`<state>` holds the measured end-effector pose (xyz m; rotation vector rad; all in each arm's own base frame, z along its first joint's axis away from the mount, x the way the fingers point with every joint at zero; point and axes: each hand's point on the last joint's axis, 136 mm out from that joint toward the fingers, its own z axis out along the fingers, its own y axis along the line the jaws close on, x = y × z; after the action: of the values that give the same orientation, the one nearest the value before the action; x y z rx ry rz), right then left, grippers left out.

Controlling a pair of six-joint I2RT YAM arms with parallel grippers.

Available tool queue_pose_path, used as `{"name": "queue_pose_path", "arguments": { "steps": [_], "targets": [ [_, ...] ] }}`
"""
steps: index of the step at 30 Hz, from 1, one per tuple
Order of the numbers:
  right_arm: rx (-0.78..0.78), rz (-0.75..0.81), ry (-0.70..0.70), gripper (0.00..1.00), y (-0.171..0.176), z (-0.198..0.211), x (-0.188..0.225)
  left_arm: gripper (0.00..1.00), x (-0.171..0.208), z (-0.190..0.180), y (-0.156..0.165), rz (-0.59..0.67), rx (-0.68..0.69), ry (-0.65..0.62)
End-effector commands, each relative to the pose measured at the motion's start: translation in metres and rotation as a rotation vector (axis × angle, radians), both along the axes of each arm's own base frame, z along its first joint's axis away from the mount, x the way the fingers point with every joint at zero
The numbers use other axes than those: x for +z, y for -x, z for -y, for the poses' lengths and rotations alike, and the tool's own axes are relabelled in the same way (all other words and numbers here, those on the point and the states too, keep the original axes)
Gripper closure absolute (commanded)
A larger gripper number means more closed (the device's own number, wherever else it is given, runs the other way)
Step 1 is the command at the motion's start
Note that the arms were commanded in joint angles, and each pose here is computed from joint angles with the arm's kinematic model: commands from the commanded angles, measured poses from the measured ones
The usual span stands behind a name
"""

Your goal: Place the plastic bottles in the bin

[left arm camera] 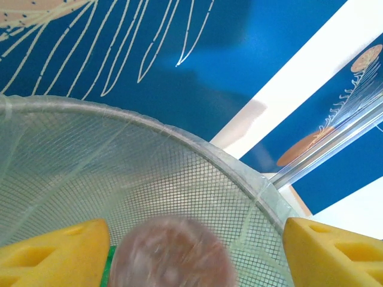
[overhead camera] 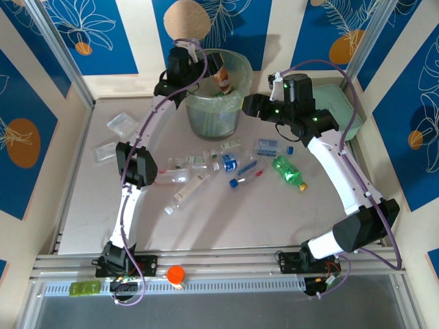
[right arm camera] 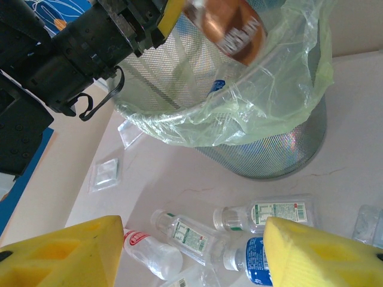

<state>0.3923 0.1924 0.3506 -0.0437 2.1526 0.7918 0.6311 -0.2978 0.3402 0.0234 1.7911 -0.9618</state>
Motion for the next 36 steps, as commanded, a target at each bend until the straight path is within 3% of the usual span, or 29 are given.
{"name": "queue_pose_path", "arguments": {
  "steps": [1,11,20,24,29,36],
  "targets": [
    [0.027,0.029,-0.011,0.36,0.0,-0.002,0.016,0.24,0.038,-0.006,0.008,0.088,0.003,0.005],
    [0.028,0.097,-0.02,0.36,0.021,0.005,0.053,0.24,0.099,-0.019,0.04,0.163,0.01,-0.014],
    [0.04,0.159,-0.026,0.36,0.069,0.019,0.087,0.26,0.14,-0.01,0.116,0.152,-0.101,-0.083],
    [0.055,0.17,-0.031,0.37,0.098,0.023,0.091,0.26,0.137,-0.004,0.169,0.124,-0.145,-0.149],
    [0.073,0.119,-0.022,0.37,0.136,0.028,0.067,0.26,0.121,-0.006,0.244,0.087,-0.191,-0.208],
    [0.085,-0.032,-0.014,0.37,0.182,0.03,0.004,0.26,0.051,-0.035,0.332,-0.04,-0.232,-0.266]
  ]
}}
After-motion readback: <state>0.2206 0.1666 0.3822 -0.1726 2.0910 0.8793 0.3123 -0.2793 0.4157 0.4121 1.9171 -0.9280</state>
